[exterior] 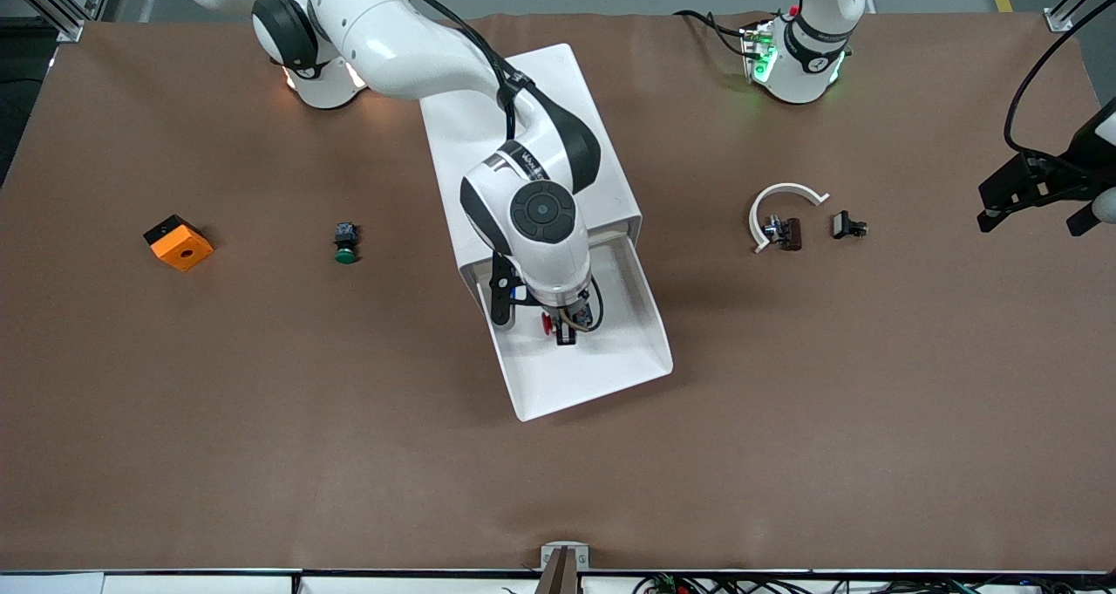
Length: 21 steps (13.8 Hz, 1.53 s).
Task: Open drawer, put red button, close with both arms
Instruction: 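Lower the red button into the open drawer and open the right gripper, then withdraw the right gripper while the left gripper moves to the drawer front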
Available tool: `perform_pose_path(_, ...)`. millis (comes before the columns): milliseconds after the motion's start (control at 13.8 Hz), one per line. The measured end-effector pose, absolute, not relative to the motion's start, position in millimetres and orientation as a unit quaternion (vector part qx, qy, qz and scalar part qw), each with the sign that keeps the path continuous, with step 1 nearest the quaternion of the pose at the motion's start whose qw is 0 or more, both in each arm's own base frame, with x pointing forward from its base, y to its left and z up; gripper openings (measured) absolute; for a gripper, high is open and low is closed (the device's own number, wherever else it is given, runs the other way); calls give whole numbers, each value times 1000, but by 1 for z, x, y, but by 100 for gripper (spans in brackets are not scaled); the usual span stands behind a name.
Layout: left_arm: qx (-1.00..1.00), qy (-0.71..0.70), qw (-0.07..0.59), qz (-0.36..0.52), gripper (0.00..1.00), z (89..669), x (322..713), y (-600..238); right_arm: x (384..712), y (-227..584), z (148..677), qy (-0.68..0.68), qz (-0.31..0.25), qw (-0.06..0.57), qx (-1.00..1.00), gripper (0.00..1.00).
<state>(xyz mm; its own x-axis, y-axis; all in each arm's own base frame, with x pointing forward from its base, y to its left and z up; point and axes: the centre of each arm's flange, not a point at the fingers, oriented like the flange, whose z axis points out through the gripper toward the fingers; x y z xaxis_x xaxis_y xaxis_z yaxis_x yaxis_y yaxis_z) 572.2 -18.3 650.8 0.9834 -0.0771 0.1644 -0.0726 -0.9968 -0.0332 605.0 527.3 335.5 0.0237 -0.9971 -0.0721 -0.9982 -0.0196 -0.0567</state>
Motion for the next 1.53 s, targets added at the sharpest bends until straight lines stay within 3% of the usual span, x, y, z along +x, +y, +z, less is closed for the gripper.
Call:
perform_pose_path(218, -996, 36, 14, -82, 100, 650, 573, -16, 605, 527, 335, 699, 5, 46, -714, 46)
perform_pose_path(581, -996, 36, 14, -82, 100, 649, 573, -16, 613, 519, 344, 704, -1, 49, -709, 95)
perform_pose_path(654, -996, 36, 14, -82, 100, 649, 573, -16, 616, 517, 351, 705, -1, 55, -707, 100)
perform_pose_path(1017, -996, 34, 14, -81, 100, 649, 574, -15, 639, 487, 405, 718, 16, 90, -690, 100)
perform_pose_path(1235, -997, 34, 10, -75, 100, 642, 577, -17, 638, 477, 420, 708, 36, 78, -701, 100)
perform_pose_path(1526, -998, 14, -17, -53, 100, 582, 612, -59, 638, 430, 464, 569, 64, 42, -818, 100)
